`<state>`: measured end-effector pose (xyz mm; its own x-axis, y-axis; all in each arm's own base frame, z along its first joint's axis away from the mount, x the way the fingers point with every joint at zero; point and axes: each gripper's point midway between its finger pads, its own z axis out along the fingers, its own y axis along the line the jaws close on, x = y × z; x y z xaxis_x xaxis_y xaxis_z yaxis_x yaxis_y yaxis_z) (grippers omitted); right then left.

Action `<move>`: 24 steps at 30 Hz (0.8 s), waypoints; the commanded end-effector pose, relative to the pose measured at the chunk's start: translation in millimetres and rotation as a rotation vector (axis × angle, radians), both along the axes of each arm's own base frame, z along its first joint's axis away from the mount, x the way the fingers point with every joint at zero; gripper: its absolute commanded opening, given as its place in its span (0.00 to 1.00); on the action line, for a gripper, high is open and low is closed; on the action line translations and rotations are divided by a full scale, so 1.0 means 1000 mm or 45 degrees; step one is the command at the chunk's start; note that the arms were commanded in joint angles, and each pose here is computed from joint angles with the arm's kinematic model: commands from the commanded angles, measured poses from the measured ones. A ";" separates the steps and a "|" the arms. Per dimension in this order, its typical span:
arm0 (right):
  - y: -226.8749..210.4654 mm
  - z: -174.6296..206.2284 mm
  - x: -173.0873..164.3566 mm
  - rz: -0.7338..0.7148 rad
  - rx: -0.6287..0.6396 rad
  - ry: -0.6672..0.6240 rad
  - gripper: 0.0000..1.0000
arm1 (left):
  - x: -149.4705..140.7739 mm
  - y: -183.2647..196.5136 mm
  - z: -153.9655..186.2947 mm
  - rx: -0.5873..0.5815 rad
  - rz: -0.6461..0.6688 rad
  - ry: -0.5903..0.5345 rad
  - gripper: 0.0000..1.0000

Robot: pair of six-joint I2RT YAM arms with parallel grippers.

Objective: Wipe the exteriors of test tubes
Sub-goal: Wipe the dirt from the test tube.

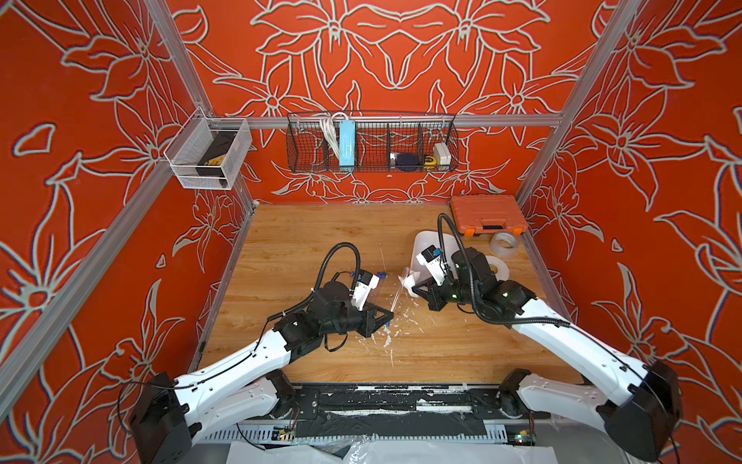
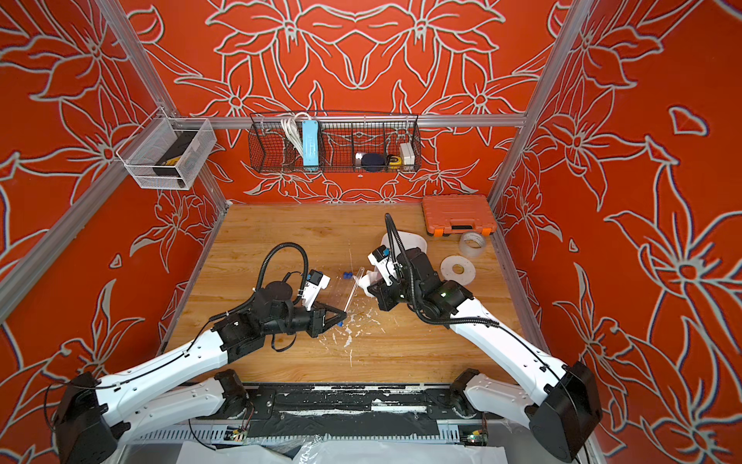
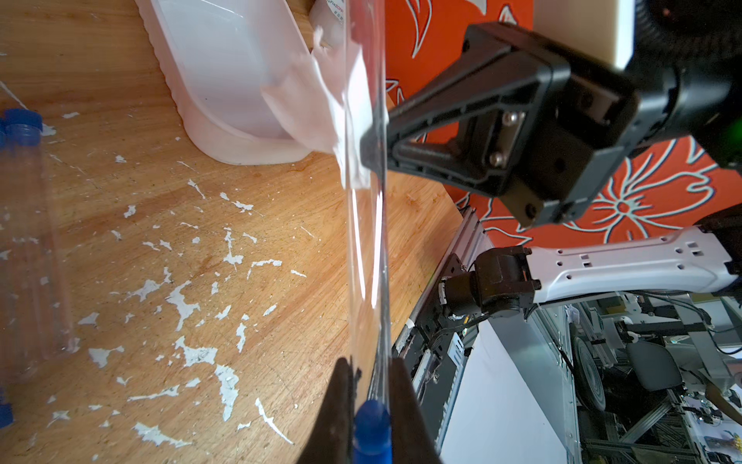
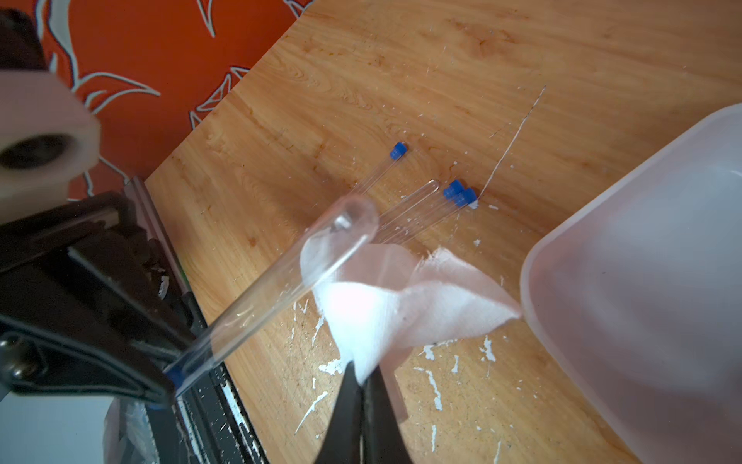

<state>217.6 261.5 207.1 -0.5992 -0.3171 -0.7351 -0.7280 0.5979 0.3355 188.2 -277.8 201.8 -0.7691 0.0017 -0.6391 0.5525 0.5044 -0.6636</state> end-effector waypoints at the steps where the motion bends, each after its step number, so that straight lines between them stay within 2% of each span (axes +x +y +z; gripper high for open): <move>1: 0.012 0.007 -0.015 0.050 0.066 -0.009 0.00 | 0.003 -0.003 0.004 -0.011 -0.006 -0.039 0.10; 10: 0.043 -0.001 -0.036 0.147 0.053 0.009 0.00 | 0.007 -0.006 0.009 -0.015 0.004 -0.057 0.10; 24: 0.041 0.016 -0.014 0.110 -0.028 -0.087 0.00 | 0.008 -0.003 -0.003 0.038 0.014 -0.033 0.10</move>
